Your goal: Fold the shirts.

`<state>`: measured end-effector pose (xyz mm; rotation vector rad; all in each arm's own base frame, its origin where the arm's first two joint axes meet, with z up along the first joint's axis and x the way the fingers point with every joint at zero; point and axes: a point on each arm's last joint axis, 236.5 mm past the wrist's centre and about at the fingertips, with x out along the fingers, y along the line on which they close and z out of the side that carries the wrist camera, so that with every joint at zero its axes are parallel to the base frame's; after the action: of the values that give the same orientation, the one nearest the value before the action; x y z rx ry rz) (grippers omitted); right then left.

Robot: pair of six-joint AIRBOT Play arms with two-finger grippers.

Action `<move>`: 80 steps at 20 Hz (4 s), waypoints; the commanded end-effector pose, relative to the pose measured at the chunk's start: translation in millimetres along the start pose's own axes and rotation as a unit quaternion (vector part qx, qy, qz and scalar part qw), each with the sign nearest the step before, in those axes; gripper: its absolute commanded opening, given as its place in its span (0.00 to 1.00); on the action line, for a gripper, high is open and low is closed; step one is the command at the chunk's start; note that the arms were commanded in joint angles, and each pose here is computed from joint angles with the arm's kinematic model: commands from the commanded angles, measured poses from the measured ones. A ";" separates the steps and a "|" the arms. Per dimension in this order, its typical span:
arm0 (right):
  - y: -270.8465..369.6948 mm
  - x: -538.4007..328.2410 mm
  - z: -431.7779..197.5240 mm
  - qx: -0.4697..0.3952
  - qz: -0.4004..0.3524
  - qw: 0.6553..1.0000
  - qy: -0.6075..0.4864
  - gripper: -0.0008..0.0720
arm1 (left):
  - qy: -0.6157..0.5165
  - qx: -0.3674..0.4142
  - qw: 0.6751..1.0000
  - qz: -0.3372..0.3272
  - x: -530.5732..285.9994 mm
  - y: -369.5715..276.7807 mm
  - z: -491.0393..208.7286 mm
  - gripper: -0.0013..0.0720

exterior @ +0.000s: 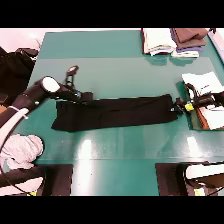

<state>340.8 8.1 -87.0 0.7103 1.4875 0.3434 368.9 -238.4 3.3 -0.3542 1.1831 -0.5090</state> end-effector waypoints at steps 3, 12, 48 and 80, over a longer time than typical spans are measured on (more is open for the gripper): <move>73.8 -35.8 26.6 -0.103 0.009 0.994 -0.045 0.04 | 0.037 0.015 0.999 -0.029 66.7 -48.6 -14.1 0.05; 251.9 -141.3 4.1 -0.294 0.011 0.941 -0.165 0.04 | 0.085 0.028 0.995 -0.035 136.7 -68.5 -26.1 0.05; 212.2 74.1 -25.8 -0.220 -0.002 0.975 -0.014 0.80 | -0.240 0.103 0.963 0.062 -232.1 -31.8 115.3 0.05; 94.2 -184.5 164.7 -0.085 -0.053 0.945 -0.313 0.04 | -0.192 0.171 0.964 -0.068 -163.7 -152.9 79.5 0.05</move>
<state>514.1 21.4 88.2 0.4770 0.9455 0.3079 373.5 -264.2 235.0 -0.2077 0.6864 -0.6900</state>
